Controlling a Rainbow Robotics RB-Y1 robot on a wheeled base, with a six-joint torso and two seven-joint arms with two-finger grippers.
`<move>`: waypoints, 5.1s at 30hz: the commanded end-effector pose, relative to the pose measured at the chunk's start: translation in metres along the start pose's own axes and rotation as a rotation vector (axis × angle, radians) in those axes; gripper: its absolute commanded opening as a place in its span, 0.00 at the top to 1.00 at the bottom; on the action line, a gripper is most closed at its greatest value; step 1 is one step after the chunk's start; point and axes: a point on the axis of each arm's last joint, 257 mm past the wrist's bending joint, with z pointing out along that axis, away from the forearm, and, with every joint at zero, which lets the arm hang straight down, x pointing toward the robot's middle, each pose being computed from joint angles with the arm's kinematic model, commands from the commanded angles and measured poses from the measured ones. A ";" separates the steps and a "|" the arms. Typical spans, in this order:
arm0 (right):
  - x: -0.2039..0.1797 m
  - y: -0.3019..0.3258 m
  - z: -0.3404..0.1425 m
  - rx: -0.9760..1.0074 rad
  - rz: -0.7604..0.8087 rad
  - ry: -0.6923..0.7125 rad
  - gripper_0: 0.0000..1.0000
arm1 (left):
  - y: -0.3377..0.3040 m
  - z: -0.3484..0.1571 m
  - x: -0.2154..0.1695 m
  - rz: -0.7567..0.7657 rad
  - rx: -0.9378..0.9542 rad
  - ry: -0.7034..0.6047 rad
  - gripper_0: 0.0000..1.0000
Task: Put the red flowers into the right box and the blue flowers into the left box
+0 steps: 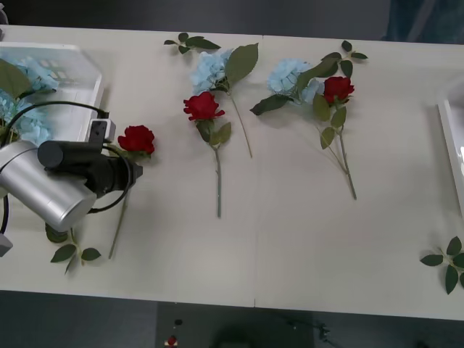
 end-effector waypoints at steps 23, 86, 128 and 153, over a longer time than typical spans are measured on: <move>-0.013 0.224 -0.076 -0.511 0.423 0.216 0.00 | -0.018 0.051 -0.027 0.054 -0.056 -0.007 0.10; -0.059 0.401 -0.079 -0.568 0.430 0.064 0.00 | -0.133 -0.222 -0.193 -0.317 0.889 -0.651 1.00; 0.052 0.421 -0.379 -1.594 -0.480 -0.632 0.00 | -0.230 -0.314 -0.209 -0.171 1.545 -0.839 1.00; 0.063 0.521 -0.386 -1.608 -0.409 -0.659 0.00 | -0.274 -0.300 -0.202 -0.248 1.608 -0.784 1.00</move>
